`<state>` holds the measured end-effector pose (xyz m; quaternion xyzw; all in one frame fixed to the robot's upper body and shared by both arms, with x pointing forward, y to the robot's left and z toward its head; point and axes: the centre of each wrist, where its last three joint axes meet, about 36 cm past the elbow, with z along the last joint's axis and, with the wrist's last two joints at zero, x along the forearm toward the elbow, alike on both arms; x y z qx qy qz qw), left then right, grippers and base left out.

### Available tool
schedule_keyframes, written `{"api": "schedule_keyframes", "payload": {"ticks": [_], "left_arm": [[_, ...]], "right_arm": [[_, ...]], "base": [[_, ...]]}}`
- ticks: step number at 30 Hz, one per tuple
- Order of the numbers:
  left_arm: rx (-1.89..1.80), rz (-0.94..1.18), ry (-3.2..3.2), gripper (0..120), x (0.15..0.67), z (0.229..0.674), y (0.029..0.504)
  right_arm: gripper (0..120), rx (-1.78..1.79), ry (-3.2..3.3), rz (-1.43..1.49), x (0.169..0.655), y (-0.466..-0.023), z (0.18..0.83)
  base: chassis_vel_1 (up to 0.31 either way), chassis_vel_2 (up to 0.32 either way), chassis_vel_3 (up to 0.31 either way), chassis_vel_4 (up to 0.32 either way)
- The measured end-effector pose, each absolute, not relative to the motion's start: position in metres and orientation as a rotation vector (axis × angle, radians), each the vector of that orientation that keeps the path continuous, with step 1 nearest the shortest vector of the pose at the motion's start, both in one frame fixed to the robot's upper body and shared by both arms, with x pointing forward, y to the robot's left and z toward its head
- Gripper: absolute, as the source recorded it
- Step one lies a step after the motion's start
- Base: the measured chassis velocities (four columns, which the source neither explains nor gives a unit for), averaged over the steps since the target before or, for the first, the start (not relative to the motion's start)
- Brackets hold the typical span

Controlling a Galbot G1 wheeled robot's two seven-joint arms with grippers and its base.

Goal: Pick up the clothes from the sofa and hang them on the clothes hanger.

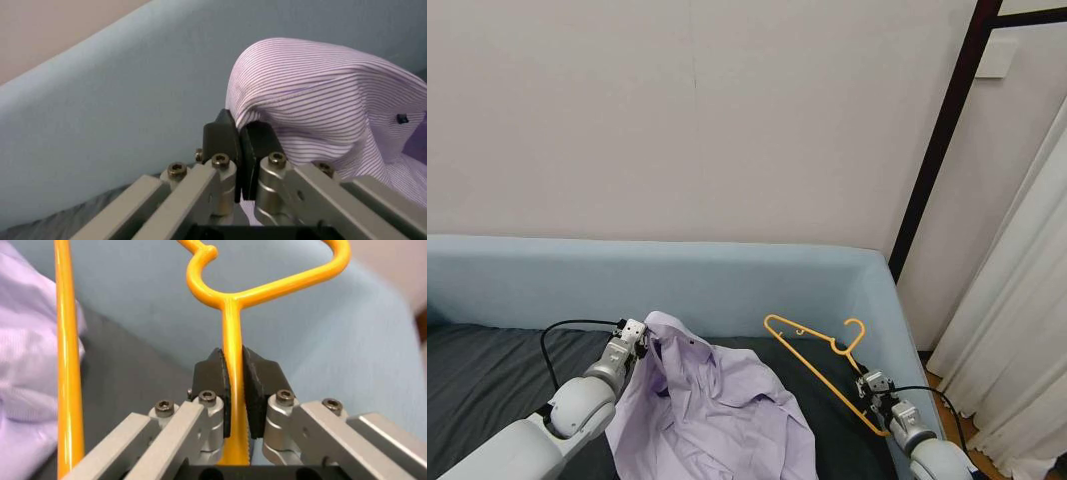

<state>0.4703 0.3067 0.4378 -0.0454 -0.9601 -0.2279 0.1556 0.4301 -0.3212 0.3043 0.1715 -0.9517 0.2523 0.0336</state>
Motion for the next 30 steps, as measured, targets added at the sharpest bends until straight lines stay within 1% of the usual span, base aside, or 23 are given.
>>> {"api": "schedule_keyframes", "payload": {"ticks": [2, 10, 14, 22, 30], "left_arm": [[-0.138, -0.638, -2.738, 0, 0.468, 0.445, 0.308], [-0.163, -0.652, -2.731, 0, 0.462, 0.463, 0.308], [-0.182, -0.671, -2.726, 0, 0.457, 0.471, 0.308], [-0.254, -0.766, -2.682, 0, 0.439, 0.488, 0.305], [-0.282, -0.790, -2.656, 0, 0.430, 0.488, 0.297]], "right_arm": [[5, 0.613, -2.952, 0.913, 0.426, -0.317, 0.309], [5, 0.846, -2.941, 1.123, 0.410, -0.303, 0.314], [5, 0.920, -2.925, 1.135, 0.404, -0.291, 0.310], [5, 1.079, -2.904, 1.062, 0.398, -0.239, 0.296], [5, 1.103, -2.904, 0.977, 0.399, -0.208, 0.293]], "base": [[0.000, 0.000, 0.000, 0.000], [0.000, 0.000, 0.000, 0.000], [0.000, 0.000, 0.000, 0.000], [0.000, 0.000, 0.000, 0.000], [0.000, 0.000, 0.000, 0.000]]}}
